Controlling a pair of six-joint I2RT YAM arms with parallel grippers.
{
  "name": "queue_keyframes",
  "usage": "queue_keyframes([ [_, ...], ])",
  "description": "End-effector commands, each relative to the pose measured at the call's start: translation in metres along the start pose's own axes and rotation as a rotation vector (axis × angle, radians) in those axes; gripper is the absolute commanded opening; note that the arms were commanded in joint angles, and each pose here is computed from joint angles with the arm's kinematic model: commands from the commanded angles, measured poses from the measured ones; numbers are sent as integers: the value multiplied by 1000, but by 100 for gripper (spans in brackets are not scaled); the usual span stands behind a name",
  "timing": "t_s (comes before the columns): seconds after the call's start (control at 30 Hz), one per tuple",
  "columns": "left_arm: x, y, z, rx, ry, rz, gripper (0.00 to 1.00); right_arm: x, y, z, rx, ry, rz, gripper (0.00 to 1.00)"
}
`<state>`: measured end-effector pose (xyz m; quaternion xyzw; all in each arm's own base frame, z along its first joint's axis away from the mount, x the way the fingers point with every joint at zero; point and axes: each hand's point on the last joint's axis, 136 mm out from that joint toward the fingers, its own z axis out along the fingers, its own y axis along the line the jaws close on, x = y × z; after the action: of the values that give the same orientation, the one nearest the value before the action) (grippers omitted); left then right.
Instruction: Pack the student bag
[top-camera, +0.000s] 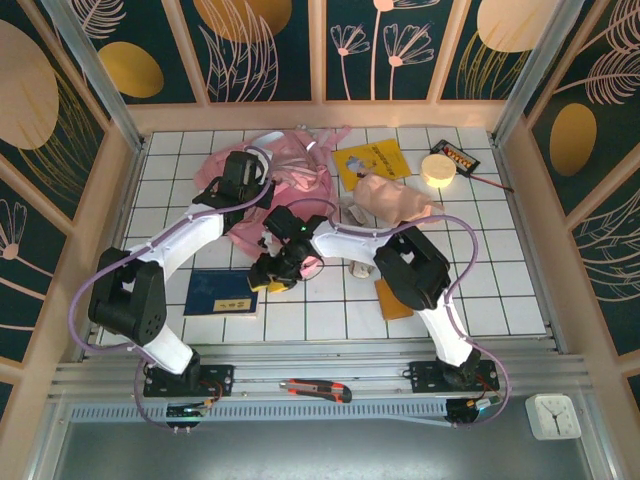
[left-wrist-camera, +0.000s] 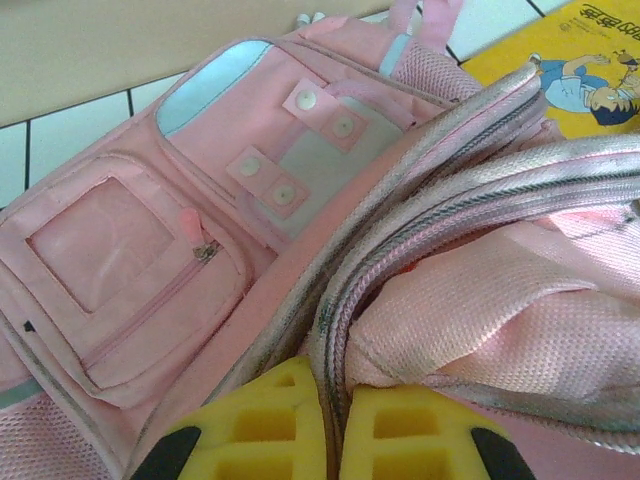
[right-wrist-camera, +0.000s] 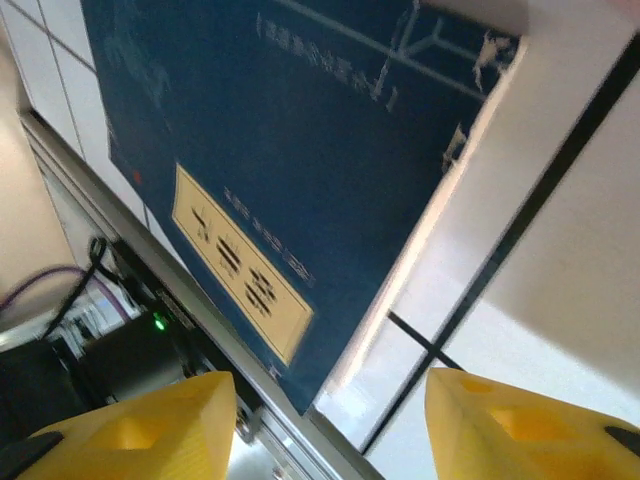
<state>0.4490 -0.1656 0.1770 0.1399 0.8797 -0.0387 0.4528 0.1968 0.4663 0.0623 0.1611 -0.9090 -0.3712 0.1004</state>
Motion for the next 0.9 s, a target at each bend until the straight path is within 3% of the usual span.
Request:
queue_keyframes([
  [0.0,18,21,15,-92,47,-15,0,-19,5,5,-7,-98,125,51],
  [0.3,23,25,14,-96,42,9,0,-8,-4,31,87,-144,300,48],
  [0.57,35,30,1,-85,15,0,0,6,-9,58,205,-178,353,45],
  [0.87,26,32,-9,-55,-42,-30,0,5,-14,34,316,-306,384,48],
])
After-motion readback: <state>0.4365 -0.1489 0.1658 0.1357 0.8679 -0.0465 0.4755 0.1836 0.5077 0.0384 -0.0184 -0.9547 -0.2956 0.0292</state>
